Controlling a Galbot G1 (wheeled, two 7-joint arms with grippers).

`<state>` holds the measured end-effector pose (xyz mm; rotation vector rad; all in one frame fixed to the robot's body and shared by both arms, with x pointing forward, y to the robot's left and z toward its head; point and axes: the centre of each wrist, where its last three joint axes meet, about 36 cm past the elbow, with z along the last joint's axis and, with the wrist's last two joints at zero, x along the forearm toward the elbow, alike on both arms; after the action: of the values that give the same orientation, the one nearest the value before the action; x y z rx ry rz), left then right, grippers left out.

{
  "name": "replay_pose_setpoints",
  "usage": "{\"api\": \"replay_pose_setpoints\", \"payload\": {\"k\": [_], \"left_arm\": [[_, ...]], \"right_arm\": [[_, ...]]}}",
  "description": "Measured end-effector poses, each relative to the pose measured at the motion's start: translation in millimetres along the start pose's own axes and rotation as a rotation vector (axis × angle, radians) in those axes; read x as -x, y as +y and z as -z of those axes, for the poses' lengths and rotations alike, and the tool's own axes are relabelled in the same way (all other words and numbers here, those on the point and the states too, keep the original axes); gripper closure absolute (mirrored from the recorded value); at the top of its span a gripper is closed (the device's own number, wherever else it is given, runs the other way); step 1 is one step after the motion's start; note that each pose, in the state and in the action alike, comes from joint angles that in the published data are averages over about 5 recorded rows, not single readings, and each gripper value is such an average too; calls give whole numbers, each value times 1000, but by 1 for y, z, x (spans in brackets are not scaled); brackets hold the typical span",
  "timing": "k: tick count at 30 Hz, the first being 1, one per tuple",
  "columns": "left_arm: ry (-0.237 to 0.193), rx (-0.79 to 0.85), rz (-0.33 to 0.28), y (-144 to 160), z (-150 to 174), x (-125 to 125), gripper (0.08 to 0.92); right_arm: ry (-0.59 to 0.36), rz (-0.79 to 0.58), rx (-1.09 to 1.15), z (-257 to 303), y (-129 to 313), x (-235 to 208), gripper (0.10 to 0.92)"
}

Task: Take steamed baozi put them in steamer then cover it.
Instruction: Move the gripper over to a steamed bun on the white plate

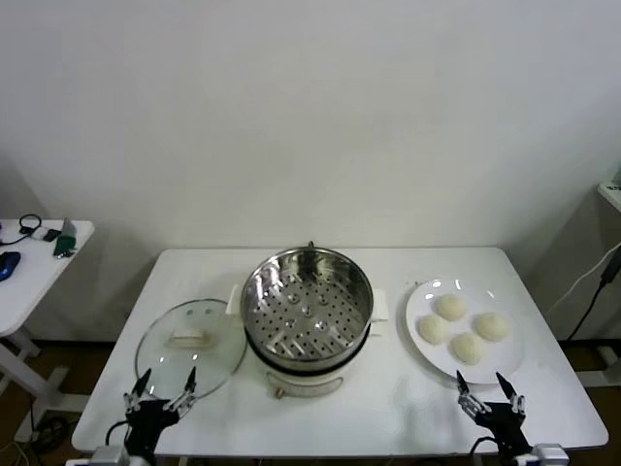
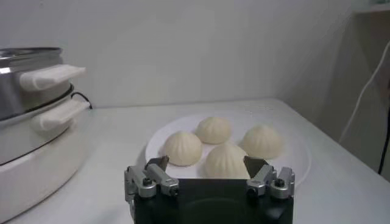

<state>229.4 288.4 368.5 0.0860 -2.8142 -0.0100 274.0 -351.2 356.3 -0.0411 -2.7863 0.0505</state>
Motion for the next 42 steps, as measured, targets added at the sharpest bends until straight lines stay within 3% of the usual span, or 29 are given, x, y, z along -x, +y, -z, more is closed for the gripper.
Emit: {"api": "replay_pose_setpoints", "payload": {"k": [8,19,32,42], "left_arm": [[-4,8,-14,-3,2,-3,177],[-23,17,-26,-5,6,-8,177],[-49,8,-27,-8,8,-10,177],[-61,14,-36,-6,11,-7,177]], "right_arm": [[-13,65,-158,58,-26,66,200],[59,347,-654,176,-51,176,200],[307,780,-1211,282,-87,257,200],[569,931,-1386,314,-82,305,200]]}}
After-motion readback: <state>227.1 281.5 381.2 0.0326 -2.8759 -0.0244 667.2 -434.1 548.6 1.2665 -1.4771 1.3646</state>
